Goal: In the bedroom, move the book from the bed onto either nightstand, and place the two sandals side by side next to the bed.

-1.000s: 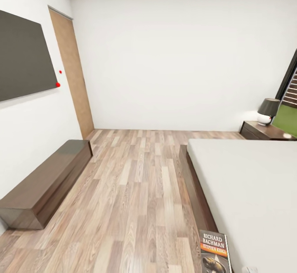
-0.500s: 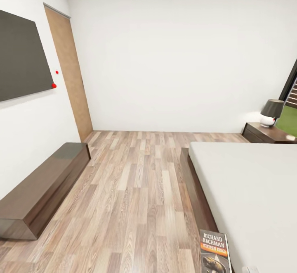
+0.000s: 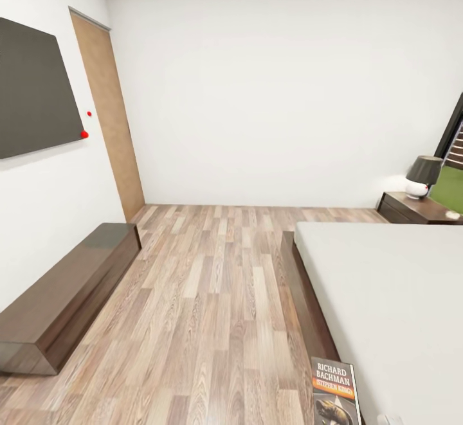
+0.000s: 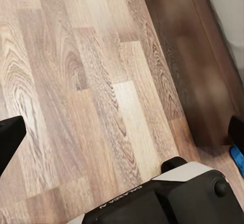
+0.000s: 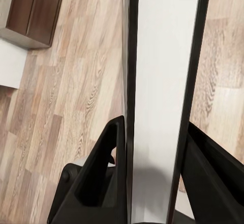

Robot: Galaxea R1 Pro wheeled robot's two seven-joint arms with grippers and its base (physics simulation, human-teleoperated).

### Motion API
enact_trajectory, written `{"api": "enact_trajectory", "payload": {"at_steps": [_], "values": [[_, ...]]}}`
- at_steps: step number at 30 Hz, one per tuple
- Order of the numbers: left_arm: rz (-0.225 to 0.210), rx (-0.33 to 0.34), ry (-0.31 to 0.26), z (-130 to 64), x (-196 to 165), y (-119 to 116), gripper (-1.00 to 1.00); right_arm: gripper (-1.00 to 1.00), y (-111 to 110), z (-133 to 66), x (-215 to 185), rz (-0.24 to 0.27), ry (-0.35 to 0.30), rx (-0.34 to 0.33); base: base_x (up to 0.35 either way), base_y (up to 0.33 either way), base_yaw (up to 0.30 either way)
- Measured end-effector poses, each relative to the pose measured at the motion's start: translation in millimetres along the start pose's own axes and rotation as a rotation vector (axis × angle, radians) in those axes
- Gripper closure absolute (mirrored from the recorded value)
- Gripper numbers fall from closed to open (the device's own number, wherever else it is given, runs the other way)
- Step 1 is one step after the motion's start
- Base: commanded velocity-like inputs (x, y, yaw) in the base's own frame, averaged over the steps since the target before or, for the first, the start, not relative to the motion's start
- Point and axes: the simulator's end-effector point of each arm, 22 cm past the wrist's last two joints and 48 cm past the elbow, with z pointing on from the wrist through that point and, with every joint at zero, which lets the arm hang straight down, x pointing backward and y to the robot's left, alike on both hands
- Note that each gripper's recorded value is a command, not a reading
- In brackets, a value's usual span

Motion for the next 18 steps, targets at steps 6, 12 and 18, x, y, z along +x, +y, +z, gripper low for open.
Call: {"api": "enact_trajectory", "payload": {"at_steps": [6,12,18], "values": [[0.005,0.000,-0.008,-0.6,-3.7,-0.2,-1.00,1.00,2.1,-0.8,-2.7,-0.007,-0.005,-0.005,0.000,0.000,0.000],[0.009,-0.001,-0.016,-1.2,-7.7,-0.6,-1.00,1.00,3.8,-1.8,-6.0,-0.013,-0.012,-0.007,0.000,0.000,0.000],[0.014,-0.001,-0.025,-1.9,-11.6,-0.7,-1.00,1.00,5.3,-2.7,-9.3,-0.019,-0.019,-0.009,0.000,0.000,0.000]]}}
